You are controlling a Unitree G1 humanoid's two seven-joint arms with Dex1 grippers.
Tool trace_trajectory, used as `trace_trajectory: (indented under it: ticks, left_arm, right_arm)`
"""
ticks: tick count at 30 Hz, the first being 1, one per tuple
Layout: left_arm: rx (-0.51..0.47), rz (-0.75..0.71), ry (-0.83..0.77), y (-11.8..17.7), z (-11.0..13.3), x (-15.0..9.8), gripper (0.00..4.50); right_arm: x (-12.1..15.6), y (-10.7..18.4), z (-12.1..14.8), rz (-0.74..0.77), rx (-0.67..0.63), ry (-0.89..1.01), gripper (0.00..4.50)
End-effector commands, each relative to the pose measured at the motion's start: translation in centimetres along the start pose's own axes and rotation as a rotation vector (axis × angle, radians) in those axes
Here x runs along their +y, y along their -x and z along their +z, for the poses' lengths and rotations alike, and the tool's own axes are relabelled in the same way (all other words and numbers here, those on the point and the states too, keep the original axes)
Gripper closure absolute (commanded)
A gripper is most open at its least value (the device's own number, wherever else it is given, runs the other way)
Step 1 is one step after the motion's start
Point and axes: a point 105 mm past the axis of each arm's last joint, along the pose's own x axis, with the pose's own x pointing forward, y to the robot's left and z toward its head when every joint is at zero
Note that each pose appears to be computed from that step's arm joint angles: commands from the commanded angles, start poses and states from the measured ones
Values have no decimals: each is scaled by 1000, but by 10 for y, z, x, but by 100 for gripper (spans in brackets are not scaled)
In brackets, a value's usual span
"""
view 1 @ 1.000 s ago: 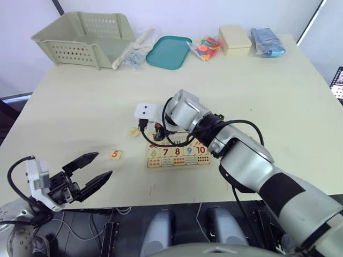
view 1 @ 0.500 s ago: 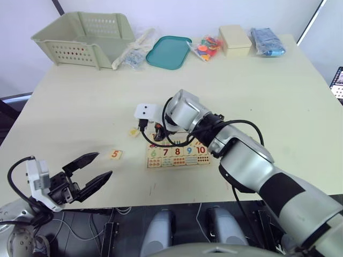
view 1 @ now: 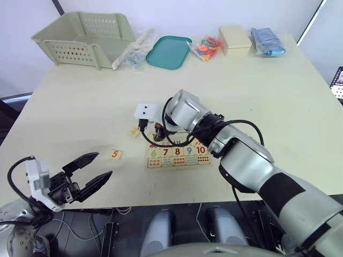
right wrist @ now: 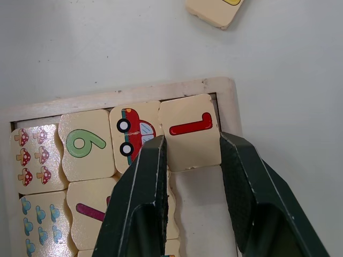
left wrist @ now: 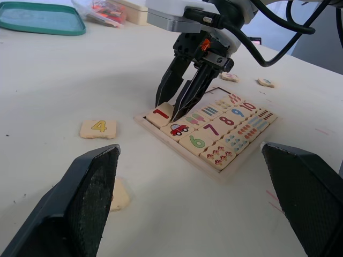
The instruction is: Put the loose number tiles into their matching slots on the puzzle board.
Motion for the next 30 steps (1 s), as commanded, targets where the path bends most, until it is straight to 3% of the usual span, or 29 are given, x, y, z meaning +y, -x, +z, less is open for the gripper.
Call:
trace_trajectory:
  ticks: [1, 19, 20, 21, 25, 26, 30]
  left_arm:
    - [-16, 0, -35, 1, 8, 0, 0]
    - [-18, -3, -35, -1, 9, 0, 0]
    - [-18, -2, -34, -1, 9, 0, 0]
    - [-18, -2, -34, -2, 8, 0, 0]
    - [-18, 0, -33, -2, 8, 0, 0]
    - [-18, 1, -33, -2, 8, 0, 0]
    - [-18, 2, -33, -2, 8, -1, 0]
  right_arm:
    - [9, -3, 13, 27, -36, 26, 361]
    - [10, -2, 14, 29, -40, 29, 361]
    - [10, -2, 14, 30, -39, 29, 260]
    - [10, -2, 13, 31, -38, 30, 230]
    - [9, -2, 14, 28, -35, 32, 31]
    - [9, -2, 14, 27, -35, 32, 11]
    - [8, 1, 16, 29, -49, 30, 11]
